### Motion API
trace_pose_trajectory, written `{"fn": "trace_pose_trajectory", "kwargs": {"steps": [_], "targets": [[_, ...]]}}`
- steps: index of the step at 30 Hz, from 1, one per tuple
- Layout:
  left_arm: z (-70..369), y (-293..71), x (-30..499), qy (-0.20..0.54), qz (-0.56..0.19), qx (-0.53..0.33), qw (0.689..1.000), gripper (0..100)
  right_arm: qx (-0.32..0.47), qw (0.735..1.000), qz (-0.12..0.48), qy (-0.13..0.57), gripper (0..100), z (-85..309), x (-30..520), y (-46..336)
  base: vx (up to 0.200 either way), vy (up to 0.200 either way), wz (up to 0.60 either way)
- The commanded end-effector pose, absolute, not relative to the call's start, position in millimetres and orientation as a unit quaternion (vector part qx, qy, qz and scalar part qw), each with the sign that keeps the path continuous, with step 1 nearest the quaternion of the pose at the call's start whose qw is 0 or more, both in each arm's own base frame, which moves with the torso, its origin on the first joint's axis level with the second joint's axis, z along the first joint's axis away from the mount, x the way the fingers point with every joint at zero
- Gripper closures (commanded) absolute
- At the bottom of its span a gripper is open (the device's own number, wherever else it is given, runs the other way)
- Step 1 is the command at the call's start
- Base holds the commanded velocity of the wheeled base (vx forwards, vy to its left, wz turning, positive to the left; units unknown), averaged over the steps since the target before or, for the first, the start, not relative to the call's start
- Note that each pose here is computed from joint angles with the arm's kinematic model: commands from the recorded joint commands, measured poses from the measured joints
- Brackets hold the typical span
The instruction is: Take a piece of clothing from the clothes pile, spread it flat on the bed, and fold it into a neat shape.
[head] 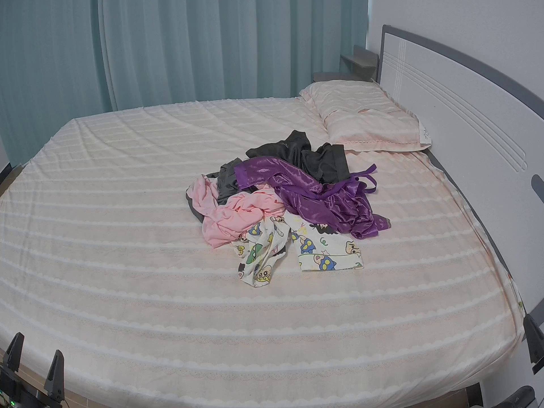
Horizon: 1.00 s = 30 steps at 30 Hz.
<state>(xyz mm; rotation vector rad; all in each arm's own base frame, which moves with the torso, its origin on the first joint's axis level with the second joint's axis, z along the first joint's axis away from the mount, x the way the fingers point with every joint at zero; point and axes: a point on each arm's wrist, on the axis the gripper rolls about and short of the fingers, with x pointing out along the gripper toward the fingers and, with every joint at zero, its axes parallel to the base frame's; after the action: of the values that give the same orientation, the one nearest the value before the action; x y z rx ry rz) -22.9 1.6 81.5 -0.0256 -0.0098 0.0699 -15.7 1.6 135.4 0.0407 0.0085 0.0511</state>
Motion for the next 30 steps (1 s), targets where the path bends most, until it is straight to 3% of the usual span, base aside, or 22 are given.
{"fn": "trace_pose_trajectory", "kwargs": {"steps": [1,9,14,23,30], "targets": [[76,2,-23,-0.004,0.035,-0.013,0.999,0,0.065,0.976,0.104,0.181,0,169,67,6,0.000,0.000,0.00],[76,2,-23,-0.004,0.035,-0.013,0.999,0,0.078,0.956,0.122,0.255,0,152,149,14,0.000,0.000,0.00],[76,2,-23,-0.004,0.035,-0.013,0.999,0,0.105,0.942,0.125,0.295,0,122,207,26,0.000,0.000,0.00],[76,2,-23,-0.004,0.035,-0.013,0.999,0,0.146,0.941,0.089,0.293,0,76,290,64,0.000,0.000,0.00],[76,2,-23,-0.004,0.035,-0.013,0.999,0,0.170,0.937,0.095,0.291,0,53,333,93,0.000,0.000,0.00]]}}
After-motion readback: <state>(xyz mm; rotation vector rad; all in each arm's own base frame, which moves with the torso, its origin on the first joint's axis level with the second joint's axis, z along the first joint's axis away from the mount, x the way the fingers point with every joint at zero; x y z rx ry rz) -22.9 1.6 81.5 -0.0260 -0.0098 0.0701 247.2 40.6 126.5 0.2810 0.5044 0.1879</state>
